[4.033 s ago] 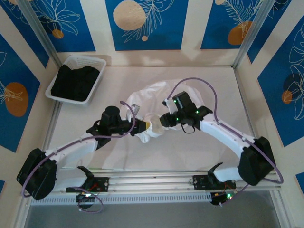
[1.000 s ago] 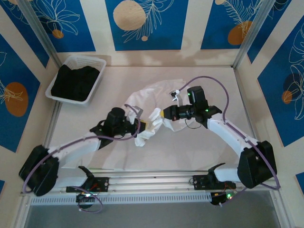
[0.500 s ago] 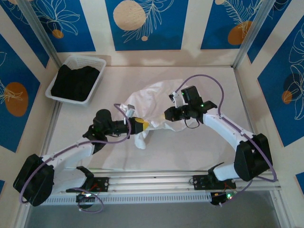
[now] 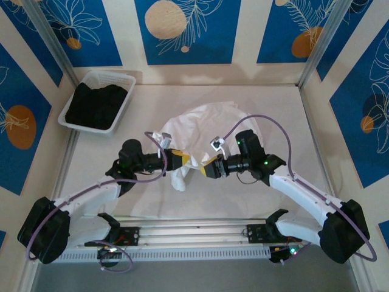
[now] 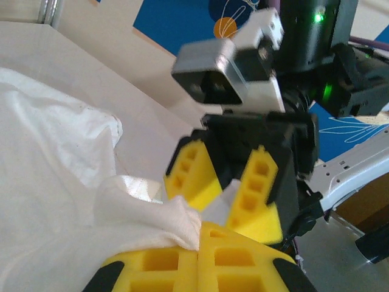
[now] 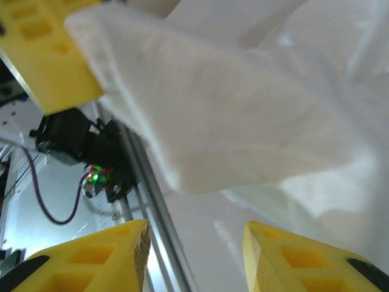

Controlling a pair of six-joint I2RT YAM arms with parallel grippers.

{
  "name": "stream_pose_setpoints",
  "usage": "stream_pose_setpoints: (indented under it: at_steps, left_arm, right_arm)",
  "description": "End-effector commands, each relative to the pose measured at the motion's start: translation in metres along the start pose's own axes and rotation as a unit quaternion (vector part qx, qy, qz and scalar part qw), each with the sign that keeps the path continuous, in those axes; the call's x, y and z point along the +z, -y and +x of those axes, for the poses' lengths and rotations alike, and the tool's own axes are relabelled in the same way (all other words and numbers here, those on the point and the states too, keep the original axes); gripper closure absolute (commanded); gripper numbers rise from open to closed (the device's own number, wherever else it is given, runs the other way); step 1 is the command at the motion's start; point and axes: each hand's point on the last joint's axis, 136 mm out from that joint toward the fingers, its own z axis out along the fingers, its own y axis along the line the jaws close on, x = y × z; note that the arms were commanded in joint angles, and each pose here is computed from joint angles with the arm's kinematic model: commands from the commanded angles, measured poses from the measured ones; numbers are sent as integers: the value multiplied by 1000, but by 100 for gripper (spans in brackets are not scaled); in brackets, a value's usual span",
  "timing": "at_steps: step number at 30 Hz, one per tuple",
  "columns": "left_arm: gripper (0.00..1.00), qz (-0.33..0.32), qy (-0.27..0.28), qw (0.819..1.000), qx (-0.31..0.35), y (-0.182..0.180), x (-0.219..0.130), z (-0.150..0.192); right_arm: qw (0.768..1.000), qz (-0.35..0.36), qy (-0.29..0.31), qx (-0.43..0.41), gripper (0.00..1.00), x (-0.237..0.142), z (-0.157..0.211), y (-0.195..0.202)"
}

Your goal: Fold the inside-out t-shirt

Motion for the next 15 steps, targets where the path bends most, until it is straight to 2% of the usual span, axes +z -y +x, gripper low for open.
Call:
stream_pose_setpoints:
  at_steps: [1, 6, 15]
  left_arm:
    - [100, -7, 8, 1000, 3, -3, -1, -5]
    - [100, -9, 10, 1000, 2, -4, -1, -6]
    - [100, -7, 12, 1000, -1, -3, -2, -5]
  right_arm:
    - [998, -49, 27, -35, 57, 3, -8, -25]
    - [998, -46, 27, -24, 60, 19, -8, -21]
    - [996, 1, 83, -13, 56, 23, -40, -5]
